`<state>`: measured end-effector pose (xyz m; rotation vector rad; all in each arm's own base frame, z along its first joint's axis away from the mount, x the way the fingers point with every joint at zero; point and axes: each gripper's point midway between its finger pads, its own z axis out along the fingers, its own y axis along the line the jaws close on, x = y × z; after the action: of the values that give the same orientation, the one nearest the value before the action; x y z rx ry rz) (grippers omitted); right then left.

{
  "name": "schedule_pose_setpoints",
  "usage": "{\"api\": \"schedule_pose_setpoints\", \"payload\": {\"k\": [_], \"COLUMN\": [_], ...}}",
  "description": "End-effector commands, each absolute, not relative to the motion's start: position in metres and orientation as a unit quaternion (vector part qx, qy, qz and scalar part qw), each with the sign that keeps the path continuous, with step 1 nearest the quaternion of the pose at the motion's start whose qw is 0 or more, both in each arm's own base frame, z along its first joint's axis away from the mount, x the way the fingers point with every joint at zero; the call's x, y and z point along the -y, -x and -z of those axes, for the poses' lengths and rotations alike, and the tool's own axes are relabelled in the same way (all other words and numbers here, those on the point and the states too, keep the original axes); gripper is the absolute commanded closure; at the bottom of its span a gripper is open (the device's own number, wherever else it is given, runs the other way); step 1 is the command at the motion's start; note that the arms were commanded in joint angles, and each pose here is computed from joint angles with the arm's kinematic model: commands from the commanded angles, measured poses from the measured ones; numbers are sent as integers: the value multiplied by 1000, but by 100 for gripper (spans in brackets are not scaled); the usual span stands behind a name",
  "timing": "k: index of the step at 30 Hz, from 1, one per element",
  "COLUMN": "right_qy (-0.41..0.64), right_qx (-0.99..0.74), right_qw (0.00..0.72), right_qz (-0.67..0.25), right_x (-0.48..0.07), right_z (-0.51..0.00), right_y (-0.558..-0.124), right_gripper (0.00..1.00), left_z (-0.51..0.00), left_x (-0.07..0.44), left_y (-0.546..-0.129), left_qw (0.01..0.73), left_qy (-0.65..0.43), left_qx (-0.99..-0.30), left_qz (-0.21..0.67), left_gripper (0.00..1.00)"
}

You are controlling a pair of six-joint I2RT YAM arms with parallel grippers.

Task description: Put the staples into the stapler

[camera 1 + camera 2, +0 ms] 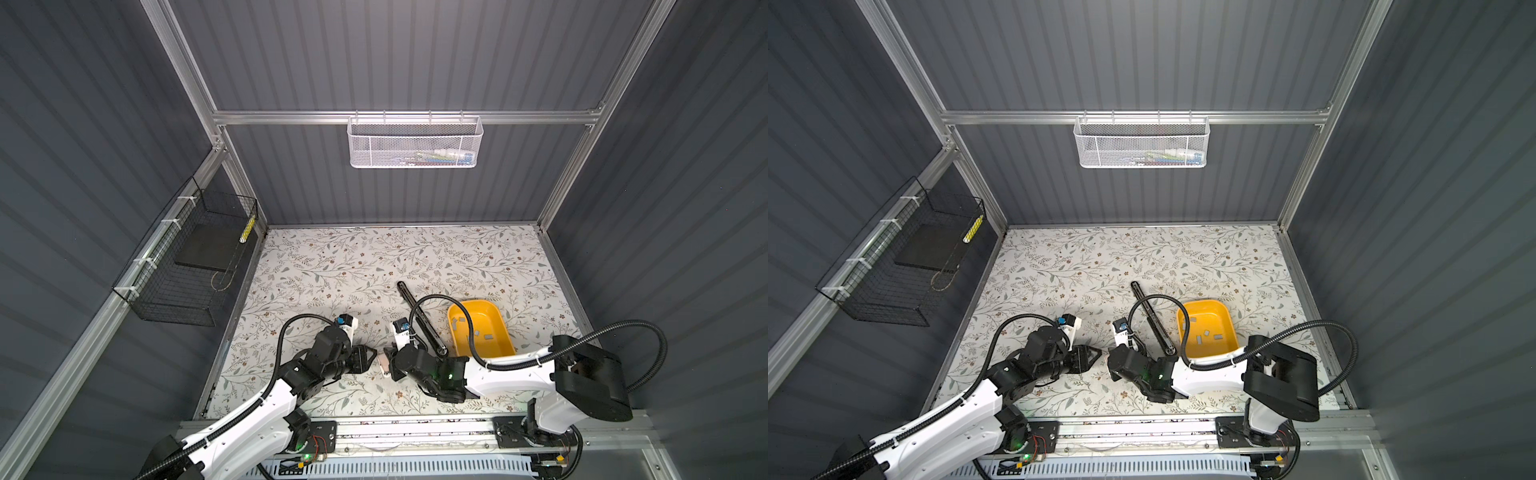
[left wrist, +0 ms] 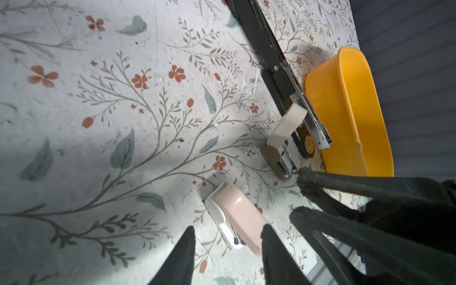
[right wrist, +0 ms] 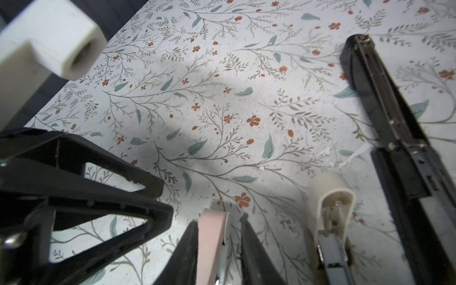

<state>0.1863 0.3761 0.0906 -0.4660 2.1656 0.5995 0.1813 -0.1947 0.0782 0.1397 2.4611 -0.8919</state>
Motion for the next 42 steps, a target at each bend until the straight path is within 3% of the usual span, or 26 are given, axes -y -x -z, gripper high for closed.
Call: {"api": "schedule_pose_setpoints", "payload": {"k": [1,6,11,36,42], "right_qy": [177,179,173,206,193], "right_qx": [-883,-903,-910,-858,-876], "right_qw": [374,339,331,401,371], "right_qz": [-221,-193,-180,-246,-243], "right_x": [-366,-351,-340,-380,-373], "right_z": [-53,-6,8,-101,-73], "right_y": [-178,-154,-150,-163,-157], "right_gripper": [72,74,75,74,75], "left_z": [-72,-58,-54,-27,-27], "left_x": [203,209,212,212,210], "left_y": [-178,-179,-177,-171,-171], "left_qw": [246,238,236,229,231], "left_qy": [-54,-60,-65,-69,-68], "left_qx": [-903,-905,-905,-913,-913], "left_qz": [348,349,348,332,328], "left_gripper": [55,57,57,68,69]}}
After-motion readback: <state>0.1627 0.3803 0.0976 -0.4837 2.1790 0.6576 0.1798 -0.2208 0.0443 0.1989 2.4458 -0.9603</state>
